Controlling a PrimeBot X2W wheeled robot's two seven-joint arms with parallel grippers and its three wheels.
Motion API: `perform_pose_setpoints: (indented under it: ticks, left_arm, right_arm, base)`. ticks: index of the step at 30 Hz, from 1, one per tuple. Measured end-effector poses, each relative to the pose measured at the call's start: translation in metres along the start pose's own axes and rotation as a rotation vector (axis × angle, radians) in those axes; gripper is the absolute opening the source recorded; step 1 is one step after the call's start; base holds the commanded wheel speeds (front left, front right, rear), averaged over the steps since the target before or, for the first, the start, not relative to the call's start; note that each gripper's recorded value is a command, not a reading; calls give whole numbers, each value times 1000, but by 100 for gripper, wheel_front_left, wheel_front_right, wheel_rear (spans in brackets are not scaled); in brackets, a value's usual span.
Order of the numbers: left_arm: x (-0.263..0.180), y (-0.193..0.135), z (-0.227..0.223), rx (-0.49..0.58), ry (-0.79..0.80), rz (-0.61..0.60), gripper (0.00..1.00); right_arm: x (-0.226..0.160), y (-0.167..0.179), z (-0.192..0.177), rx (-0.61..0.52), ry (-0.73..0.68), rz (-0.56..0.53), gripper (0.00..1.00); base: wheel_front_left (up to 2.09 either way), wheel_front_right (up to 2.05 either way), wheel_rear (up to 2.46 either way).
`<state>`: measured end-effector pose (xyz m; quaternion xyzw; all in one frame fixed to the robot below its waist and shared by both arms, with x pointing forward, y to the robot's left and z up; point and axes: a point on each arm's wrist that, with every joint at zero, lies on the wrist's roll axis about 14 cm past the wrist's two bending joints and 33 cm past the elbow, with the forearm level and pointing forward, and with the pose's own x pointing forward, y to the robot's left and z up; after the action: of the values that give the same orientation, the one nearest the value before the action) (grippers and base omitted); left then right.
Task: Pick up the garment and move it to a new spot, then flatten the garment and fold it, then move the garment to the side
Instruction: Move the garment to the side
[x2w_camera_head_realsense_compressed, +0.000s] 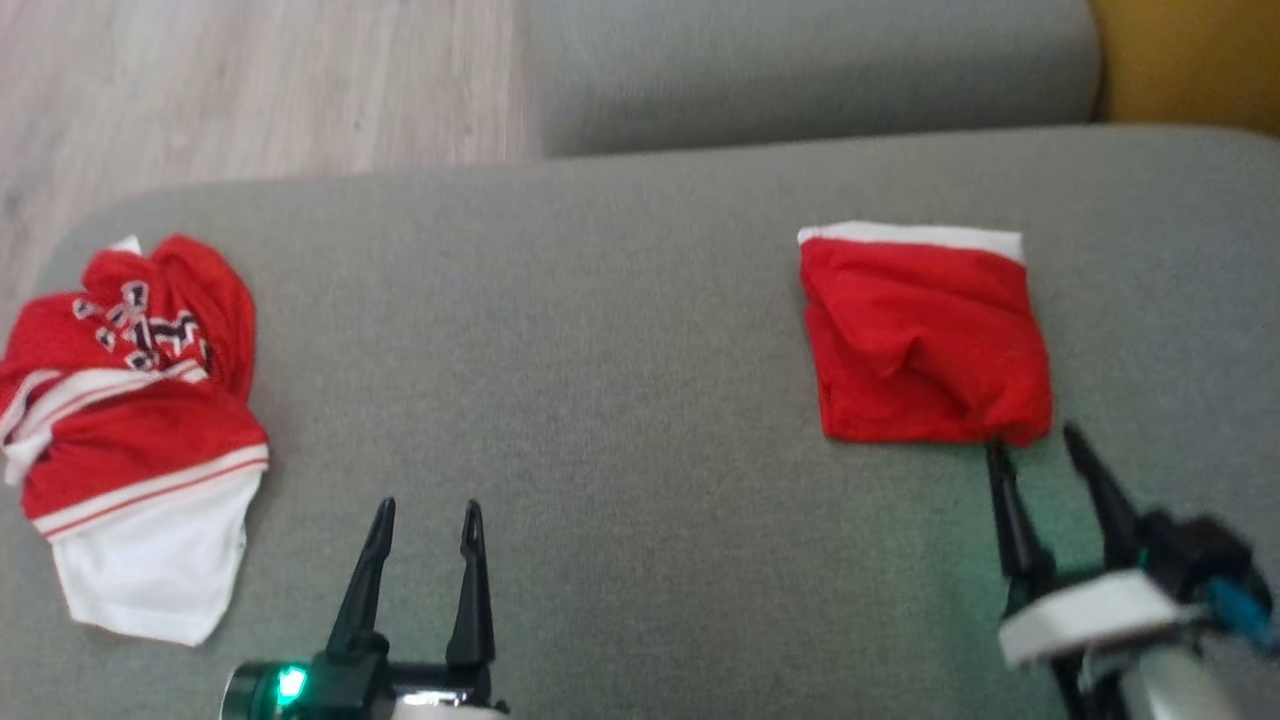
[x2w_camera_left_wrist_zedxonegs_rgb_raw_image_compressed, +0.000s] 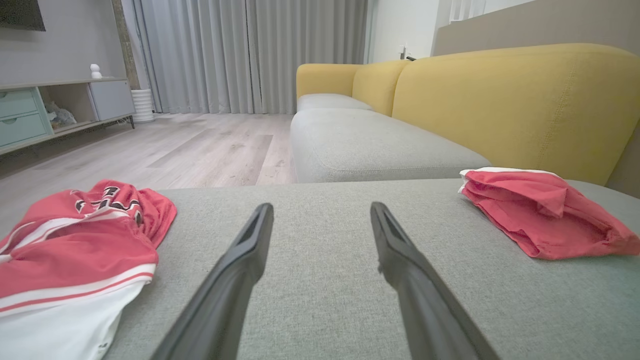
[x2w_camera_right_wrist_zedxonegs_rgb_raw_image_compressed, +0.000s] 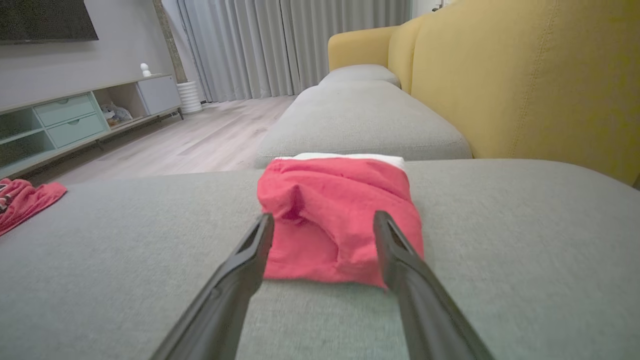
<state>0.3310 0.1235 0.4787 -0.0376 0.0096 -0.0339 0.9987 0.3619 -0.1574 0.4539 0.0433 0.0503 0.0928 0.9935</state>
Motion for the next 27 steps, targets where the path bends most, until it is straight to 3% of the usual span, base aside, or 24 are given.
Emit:
perform_pose_setpoints:
  ticks: [6, 15, 16, 17, 19, 27]
  left_arm:
    - [34, -7, 1, -6, -7, -20, 100]
    - [59, -15, -18, -5, 39, -49, 100]
    - [60, -15, -19, -5, 43, -47, 100]
    - [60, -15, -21, -4, 47, -47, 100]
    - [62, -16, -23, -4, 54, -49, 100]
    - [72, -30, -33, -13, 74, -90, 100]
  right_arm:
    - [61, -32, 17, -10, -19, -30, 100]
    - [91, -87, -50, 22, 324, -142, 100]
    - [91, -86, -59, 32, 362, -142, 85]
    - [90, -86, -66, 49, 386, -144, 61]
    - [91, -82, -71, 61, 406, -133, 0]
    - [96, -117, -52, 7, 373, -180, 0]
  base:
    - [0, 0, 0]
    - [0, 0, 0]
    - [0, 0, 0]
    - [0, 0, 0]
    - [0, 0, 0]
    - [0, 0, 0]
